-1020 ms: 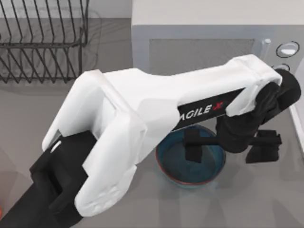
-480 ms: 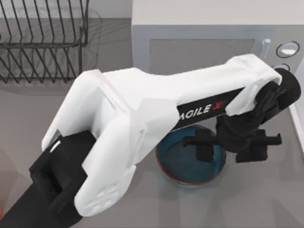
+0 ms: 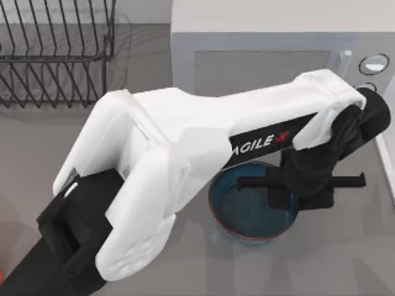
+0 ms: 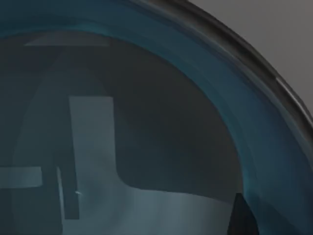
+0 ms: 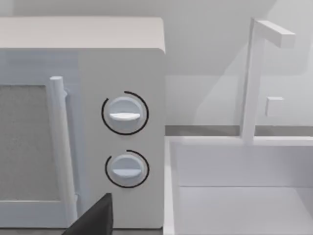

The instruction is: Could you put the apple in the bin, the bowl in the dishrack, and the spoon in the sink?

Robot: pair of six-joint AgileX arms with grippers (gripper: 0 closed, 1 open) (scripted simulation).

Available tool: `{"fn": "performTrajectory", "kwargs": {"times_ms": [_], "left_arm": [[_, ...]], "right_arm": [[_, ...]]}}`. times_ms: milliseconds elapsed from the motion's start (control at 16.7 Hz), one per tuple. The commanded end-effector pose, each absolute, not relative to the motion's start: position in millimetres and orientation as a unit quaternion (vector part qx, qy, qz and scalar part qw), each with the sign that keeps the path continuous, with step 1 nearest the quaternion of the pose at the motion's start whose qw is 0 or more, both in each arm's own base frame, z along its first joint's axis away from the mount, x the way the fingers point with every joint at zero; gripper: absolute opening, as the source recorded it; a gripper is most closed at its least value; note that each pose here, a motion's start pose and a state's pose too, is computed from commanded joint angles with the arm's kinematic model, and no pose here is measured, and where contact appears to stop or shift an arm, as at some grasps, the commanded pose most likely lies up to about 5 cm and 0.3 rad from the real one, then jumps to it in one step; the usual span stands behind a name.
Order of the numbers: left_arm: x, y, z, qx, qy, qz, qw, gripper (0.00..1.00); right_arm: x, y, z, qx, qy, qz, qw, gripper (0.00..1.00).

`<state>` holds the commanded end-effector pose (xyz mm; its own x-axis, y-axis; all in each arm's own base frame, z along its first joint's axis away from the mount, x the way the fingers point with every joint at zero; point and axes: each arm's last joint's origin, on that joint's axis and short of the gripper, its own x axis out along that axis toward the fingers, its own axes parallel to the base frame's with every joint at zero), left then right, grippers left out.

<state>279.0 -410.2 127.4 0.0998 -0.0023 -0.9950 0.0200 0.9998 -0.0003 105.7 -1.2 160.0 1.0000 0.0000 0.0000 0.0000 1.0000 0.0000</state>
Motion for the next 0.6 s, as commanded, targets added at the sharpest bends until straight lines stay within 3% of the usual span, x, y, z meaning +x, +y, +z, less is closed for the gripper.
{"fn": "performTrajectory", "kwargs": {"times_ms": [600], "left_arm": [[278.6,-413.6,135.2,0.012,0.674,-0.003,0.739,0.0]], "right_arm": [[105.7,-1.2,160.0,0.0,0.0,0.0,1.0,1.0]]}}
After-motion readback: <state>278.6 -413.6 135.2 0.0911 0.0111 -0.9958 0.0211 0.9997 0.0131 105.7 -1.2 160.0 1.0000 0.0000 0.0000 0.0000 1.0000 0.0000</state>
